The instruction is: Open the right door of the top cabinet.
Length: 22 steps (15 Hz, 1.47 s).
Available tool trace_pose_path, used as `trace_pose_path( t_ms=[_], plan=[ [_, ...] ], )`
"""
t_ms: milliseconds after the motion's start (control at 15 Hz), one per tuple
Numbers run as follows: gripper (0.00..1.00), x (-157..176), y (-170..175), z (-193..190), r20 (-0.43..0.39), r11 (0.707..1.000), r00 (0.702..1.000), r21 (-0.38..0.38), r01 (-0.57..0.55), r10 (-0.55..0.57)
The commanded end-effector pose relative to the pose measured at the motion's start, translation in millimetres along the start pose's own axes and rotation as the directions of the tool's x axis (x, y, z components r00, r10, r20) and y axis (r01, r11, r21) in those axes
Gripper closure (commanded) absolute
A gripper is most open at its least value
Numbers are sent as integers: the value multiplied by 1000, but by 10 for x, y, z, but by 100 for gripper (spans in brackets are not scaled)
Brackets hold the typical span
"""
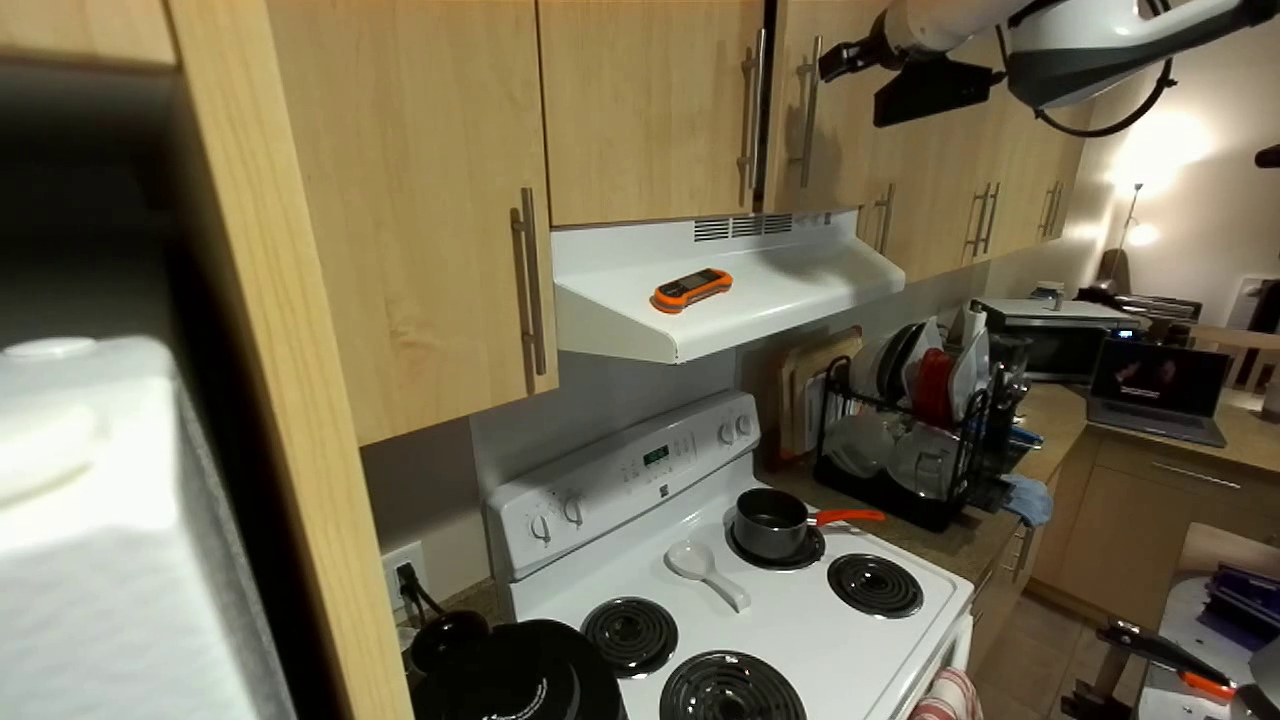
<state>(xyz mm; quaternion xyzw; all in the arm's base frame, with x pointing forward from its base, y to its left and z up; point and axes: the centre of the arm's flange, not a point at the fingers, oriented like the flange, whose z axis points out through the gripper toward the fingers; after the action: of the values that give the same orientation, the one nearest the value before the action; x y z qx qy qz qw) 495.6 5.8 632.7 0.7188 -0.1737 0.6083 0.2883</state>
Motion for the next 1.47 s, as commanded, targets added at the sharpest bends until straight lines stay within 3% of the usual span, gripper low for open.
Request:
trace_pose_path(
  t_ms=[0,133,267,600,867,1400],
  plan=[
    [0,64,343,-142,10,999,1000,-23,25,-24],
    [0,68,425,-176,-13,998,999,-50,47,-48],
    [0,21,409,-204,6,999,999,-16,46,-46],
    [0,-347,36,-204,74,997,996,67,45,-50],
    [0,-516,-274,-128,71,990,996,132,50,-60],
    [0,-630,-550,304,28,995,998,87,59,-61]
  ],
)
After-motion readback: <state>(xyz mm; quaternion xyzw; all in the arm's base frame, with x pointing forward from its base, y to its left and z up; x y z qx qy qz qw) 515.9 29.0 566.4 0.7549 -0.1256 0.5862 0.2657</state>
